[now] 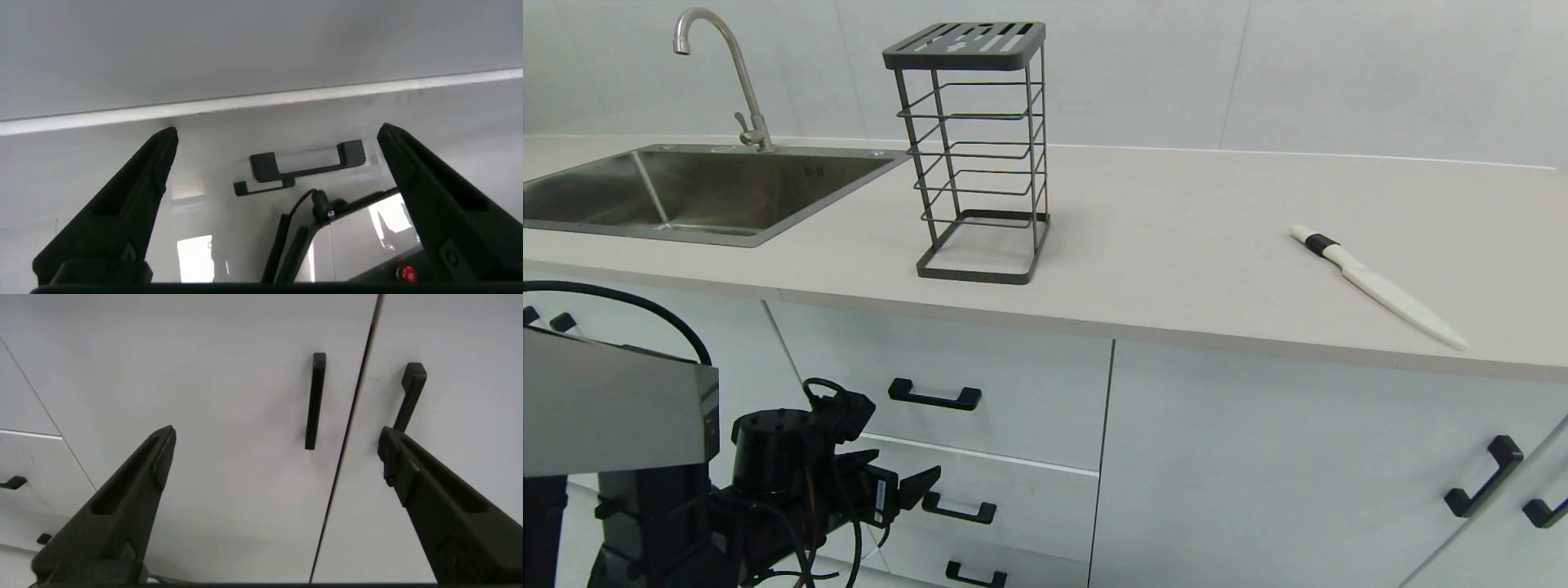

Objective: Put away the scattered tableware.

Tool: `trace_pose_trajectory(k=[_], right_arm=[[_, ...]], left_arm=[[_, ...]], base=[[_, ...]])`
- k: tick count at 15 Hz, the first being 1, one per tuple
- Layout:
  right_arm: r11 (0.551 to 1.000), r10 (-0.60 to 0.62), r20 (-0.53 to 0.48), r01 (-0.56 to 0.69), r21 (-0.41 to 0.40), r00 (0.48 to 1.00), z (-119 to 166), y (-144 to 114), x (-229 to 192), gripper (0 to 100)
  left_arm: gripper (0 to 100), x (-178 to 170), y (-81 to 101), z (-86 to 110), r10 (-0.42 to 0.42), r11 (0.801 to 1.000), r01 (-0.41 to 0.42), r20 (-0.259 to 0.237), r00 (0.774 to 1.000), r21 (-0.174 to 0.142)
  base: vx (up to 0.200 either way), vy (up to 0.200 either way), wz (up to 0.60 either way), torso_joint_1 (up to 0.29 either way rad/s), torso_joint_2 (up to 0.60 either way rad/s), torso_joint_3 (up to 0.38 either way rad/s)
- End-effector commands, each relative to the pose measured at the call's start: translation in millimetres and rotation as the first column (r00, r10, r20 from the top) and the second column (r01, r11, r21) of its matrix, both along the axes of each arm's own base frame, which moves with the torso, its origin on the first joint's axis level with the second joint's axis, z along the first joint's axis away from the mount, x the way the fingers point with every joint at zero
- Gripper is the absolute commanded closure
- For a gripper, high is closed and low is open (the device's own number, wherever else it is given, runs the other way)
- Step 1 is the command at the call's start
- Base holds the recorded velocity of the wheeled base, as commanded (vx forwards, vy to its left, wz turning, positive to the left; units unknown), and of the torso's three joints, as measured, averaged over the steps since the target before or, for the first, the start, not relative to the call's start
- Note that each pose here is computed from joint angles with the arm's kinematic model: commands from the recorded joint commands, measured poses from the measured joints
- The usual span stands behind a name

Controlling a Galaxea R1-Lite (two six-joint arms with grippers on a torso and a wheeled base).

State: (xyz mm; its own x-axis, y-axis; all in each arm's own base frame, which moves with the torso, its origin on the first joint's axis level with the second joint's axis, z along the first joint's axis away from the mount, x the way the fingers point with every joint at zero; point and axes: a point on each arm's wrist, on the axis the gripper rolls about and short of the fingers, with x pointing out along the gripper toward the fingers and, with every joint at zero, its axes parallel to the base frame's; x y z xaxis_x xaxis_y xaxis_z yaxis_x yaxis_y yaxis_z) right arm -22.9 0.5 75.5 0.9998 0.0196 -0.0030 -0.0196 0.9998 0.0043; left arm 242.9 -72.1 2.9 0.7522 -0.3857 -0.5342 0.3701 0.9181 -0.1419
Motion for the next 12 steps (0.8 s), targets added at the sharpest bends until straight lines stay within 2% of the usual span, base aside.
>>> trace_pose_trajectory(k=[1,3,6,7,8,9,10,11,12], right_arm=[[1.000,0.000,-0.002,0.000,0.000,1.000,0.0,0.0,0.1,0],[1.000,0.002,-0.002,-0.002,0.000,1.000,0.0,0.0,0.1,0],[1.000,0.000,-0.002,0.000,0.000,1.000,0.0,0.0,0.1,0],[1.000,0.002,-0.002,-0.002,0.000,1.000,0.0,0.0,0.1,0],[1.000,0.000,-0.002,0.000,0.000,1.000,0.0,0.0,0.1,0],[1.000,0.002,-0.002,-0.002,-0.001,1.000,0.0,0.0,0.1,0],[1.000,0.000,-0.002,0.000,0.000,1.000,0.0,0.0,0.1,0],[1.000,0.000,-0.002,0.000,-0.001,1.000,0.0,0.0,0.1,0],[1.000,0.000,-0.002,0.000,0.000,1.000,0.0,0.0,0.1,0]], left_arm=[[0,-1.4,2.2,0.1,0.007,1.000,-0.007,-0.003,1.000,0.000],[0,4.1,5.9,2.7,0.028,1.000,-0.028,0.026,0.999,-0.009],[0,-19.6,9.6,10.0,0.013,1.000,-0.013,0.005,1.000,-0.003],[0,-44.5,10.1,30.1,-0.019,1.000,0.020,0.047,0.999,-0.009],[0,-51.0,9.5,55.3,-0.026,0.999,0.033,0.162,0.987,-0.041],[0,-54.8,10.7,67.6,-0.022,0.998,0.036,0.220,0.975,-0.057],[0,-69.2,14.4,100.8,-0.013,0.993,0.055,0.378,0.926,-0.100],[0,-80.6,18.2,118.8,0.003,0.990,0.062,0.466,0.885,-0.126],[0,-92.1,23.4,133.3,0.028,0.987,0.061,0.532,0.846,-0.148]], base=[[0.000,0.000,0.00,0.000,0.00,0.000],[0.000,0.000,0.00,0.000,0.00,0.000],[0.000,0.000,0.00,0.000,0.00,0.000],[0.000,0.000,0.00,0.000,0.00,0.000],[0.000,0.000,0.00,0.000,0.00,0.000],[0.000,0.000,0.00,0.000,0.00,0.000],[0.000,0.000,0.00,0.000,0.00,0.000],[0.000,0.000,0.00,0.000,0.00,0.000],[0.000,0.000,0.00,0.000,0.00,0.000]])
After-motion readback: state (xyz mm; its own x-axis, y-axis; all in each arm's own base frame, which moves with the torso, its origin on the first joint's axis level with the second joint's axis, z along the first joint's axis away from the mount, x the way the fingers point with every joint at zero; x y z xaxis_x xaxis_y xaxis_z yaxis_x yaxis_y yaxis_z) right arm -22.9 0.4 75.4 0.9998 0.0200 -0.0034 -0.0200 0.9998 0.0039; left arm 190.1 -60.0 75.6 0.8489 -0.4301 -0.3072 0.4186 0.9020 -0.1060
